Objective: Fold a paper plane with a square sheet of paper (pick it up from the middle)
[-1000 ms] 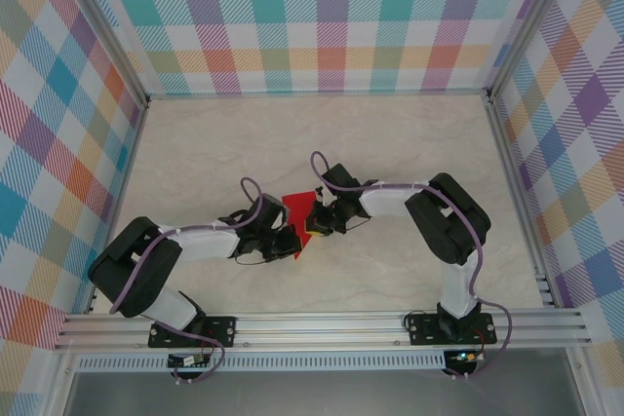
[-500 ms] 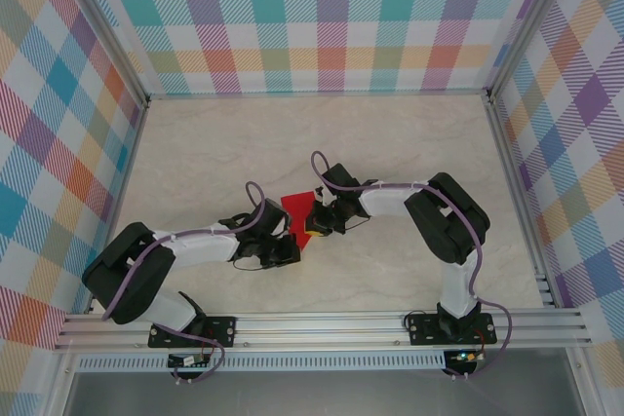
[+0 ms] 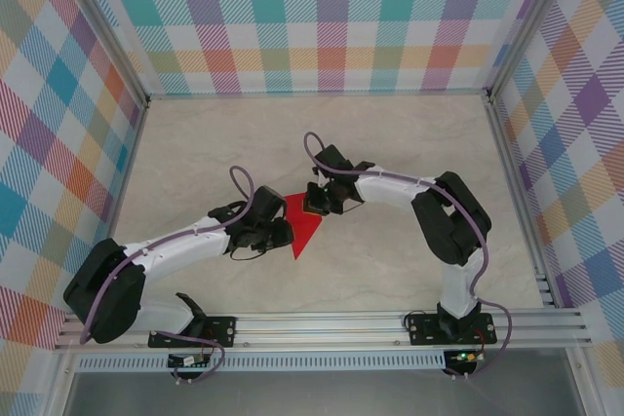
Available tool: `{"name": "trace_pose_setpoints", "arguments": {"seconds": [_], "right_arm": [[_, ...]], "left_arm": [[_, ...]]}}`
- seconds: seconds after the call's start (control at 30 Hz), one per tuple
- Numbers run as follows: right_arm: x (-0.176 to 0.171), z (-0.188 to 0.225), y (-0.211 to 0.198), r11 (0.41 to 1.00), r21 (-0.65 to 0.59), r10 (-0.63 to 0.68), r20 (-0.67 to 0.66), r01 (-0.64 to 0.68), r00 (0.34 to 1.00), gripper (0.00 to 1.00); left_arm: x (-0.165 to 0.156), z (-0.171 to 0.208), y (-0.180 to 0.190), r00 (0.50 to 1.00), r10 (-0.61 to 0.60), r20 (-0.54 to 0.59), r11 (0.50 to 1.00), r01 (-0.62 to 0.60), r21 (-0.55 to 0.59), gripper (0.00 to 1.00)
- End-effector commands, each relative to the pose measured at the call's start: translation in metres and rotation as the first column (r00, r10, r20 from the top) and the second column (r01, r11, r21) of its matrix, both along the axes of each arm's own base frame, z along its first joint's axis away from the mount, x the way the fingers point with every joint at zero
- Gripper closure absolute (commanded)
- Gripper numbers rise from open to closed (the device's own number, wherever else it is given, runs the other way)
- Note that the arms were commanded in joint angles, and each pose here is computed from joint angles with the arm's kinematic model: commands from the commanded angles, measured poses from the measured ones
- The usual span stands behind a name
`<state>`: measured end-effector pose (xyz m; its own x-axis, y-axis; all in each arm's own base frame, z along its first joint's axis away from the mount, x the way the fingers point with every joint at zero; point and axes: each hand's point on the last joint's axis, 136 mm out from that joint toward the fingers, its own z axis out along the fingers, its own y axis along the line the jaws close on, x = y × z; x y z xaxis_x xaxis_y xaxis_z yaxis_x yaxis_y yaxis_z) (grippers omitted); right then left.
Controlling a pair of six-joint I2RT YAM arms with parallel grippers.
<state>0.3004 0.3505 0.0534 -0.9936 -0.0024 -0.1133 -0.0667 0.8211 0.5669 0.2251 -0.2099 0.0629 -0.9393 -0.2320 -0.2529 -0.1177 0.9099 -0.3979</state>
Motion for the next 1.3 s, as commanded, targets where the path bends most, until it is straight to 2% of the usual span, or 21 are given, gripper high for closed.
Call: {"name": "trace_pose_setpoints", "arguments": {"seconds": [0.0, 0.13, 0.3, 0.5, 0.6, 0.77, 0.93, 1.1, 1.2, 1.27], "right_arm": [[0.01, -0.023, -0.006, 0.995, -0.099, 0.019, -0.01, -0.02, 1.0, 0.95], [0.021, -0.034, -0.004, 0.99, -0.142, 0.023, -0.016, -0.025, 1.0, 0.95], [0.024, -0.049, -0.024, 0.974, -0.228, -0.029, -0.045, 0.018, 0.999, 0.95], [0.002, -0.06, -0.066, 0.93, -0.353, -0.139, -0.087, 0.1, 0.986, 0.95], [-0.013, -0.059, -0.083, 0.915, -0.376, -0.191, -0.096, 0.142, 0.977, 0.94], [-0.013, -0.032, -0.076, 0.949, -0.276, -0.174, -0.05, 0.154, 0.983, 0.86], [-0.002, 0.008, -0.065, 0.976, -0.155, -0.152, 0.019, 0.153, 0.988, 0.64], [-0.015, 0.015, -0.069, 0.985, -0.04, -0.166, -0.002, 0.166, 0.986, 0.48], [-0.026, 0.016, -0.074, 0.984, 0.01, -0.179, -0.02, 0.18, 0.984, 0.42], [-0.033, 0.017, -0.076, 0.982, 0.033, -0.184, -0.034, 0.185, 0.982, 0.42]], "left_arm": [[0.006, 0.008, 0.017, 0.997, 0.068, 0.04, 0.994, -0.071, 0.081, 0.62], [0.006, 0.009, 0.015, 0.997, 0.065, 0.041, 0.995, -0.068, 0.074, 0.59], [0.006, 0.012, 0.01, 0.998, 0.036, 0.046, 0.998, -0.038, 0.052, 0.59], [0.007, 0.012, -0.004, 0.998, -0.025, 0.051, 1.0, 0.025, 0.013, 0.59], [0.008, 0.012, -0.013, 0.997, -0.053, 0.054, 0.998, 0.054, -0.016, 0.6], [0.013, 0.011, -0.029, 0.993, -0.096, 0.066, 0.993, 0.1, -0.059, 0.64], [0.024, 0.012, -0.048, 0.988, -0.131, 0.084, 0.985, 0.14, -0.1, 0.74], [0.038, 0.005, -0.052, 0.989, -0.113, 0.095, 0.99, 0.119, -0.069, 0.82], [0.045, -0.004, -0.048, 0.993, -0.084, 0.086, 0.996, 0.087, -0.028, 0.87], [0.047, -0.012, -0.043, 0.995, -0.064, 0.071, 0.998, 0.063, 0.009, 0.9]]}}
